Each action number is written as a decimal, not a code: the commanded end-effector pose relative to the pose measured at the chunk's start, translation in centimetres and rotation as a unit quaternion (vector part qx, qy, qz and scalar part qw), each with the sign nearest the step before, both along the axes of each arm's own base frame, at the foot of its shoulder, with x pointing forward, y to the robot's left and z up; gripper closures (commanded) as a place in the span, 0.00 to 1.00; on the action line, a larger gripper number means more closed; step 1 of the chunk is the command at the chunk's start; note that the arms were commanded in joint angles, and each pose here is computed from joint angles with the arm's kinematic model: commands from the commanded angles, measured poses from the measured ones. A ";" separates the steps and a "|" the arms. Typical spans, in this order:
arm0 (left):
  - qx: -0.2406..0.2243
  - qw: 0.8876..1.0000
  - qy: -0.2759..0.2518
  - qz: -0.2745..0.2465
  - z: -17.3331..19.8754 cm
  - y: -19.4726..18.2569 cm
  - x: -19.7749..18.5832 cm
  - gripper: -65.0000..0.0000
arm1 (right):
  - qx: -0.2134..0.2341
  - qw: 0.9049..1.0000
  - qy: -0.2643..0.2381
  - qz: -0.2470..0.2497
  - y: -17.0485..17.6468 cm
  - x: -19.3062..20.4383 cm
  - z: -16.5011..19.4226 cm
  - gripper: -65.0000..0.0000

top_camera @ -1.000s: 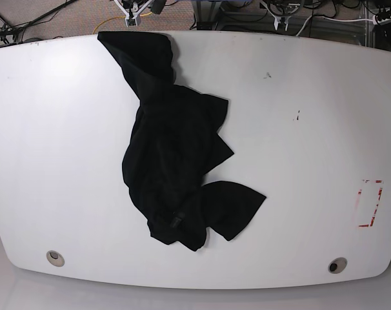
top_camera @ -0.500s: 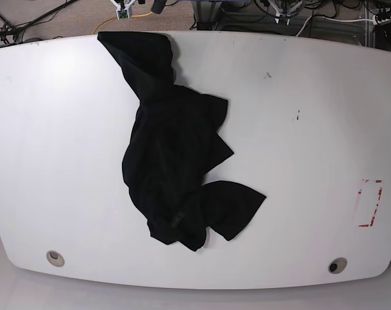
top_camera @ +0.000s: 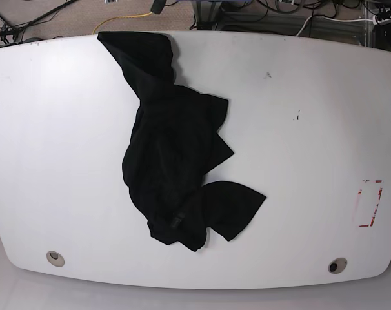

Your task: Fold the T-shirt properly

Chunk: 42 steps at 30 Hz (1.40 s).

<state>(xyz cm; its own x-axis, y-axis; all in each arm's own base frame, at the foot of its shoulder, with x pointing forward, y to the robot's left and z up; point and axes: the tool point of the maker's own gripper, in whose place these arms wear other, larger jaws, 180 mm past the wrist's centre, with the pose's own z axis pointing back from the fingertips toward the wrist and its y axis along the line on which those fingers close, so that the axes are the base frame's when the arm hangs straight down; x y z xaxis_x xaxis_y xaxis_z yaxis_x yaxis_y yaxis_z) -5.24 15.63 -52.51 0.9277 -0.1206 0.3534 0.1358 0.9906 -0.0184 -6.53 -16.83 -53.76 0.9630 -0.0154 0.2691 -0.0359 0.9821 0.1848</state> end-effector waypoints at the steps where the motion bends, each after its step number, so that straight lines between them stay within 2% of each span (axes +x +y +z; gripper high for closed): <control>1: 0.008 1.000 -0.017 0.000 1.7 0.8 0.1 0.58 | 0.000 1.000 -0.016 0.003 -0.3 0.0 1.4 0.72; 5: 0.022 0.999 -0.029 0.007 4.0 1.9 -0.3 0.58 | 0.000 1.000 -0.028 0.000 -0.3 -0.4 3.3 0.72; 12: 0.019 0.997 -0.068 -0.008 8.6 1.3 0.9 0.58 | 0.001 0.997 -0.075 0.001 -0.4 1.0 7.9 0.72; 19: 0.031 0.989 -0.142 -0.013 13.3 1.6 5.2 0.58 | -0.018 0.994 -0.104 0.042 -0.1 4.7 11.6 0.72; 23: 0.036 0.984 -0.175 -0.017 14.7 1.8 7.2 0.57 | -0.016 0.987 -0.155 0.035 -0.1 8.0 13.4 0.72; 29: 0.038 0.972 -0.232 -0.017 15.4 1.8 11.5 0.57 | -0.024 0.974 -0.225 0.024 -0.9 14.1 14.3 0.72; 30: 0.039 0.969 -0.243 -0.017 15.5 1.8 12.4 0.55 | -0.024 0.971 -0.235 0.024 -0.9 15.3 14.4 0.72; 35: 0.037 0.955 -0.293 -0.015 16.3 1.5 16.4 0.33 | -0.032 0.965 -0.259 0.028 -1.1 19.6 14.8 0.72; 37: 0.030 0.949 -0.314 -0.021 16.8 0.9 18.1 0.30 | -0.035 0.962 -0.269 0.030 -1.1 21.2 15.1 0.72; 42: 0.027 0.931 -0.361 -0.038 18.1 0.5 21.8 0.30 | -0.038 0.956 -0.289 0.034 -0.9 24.9 16.0 0.71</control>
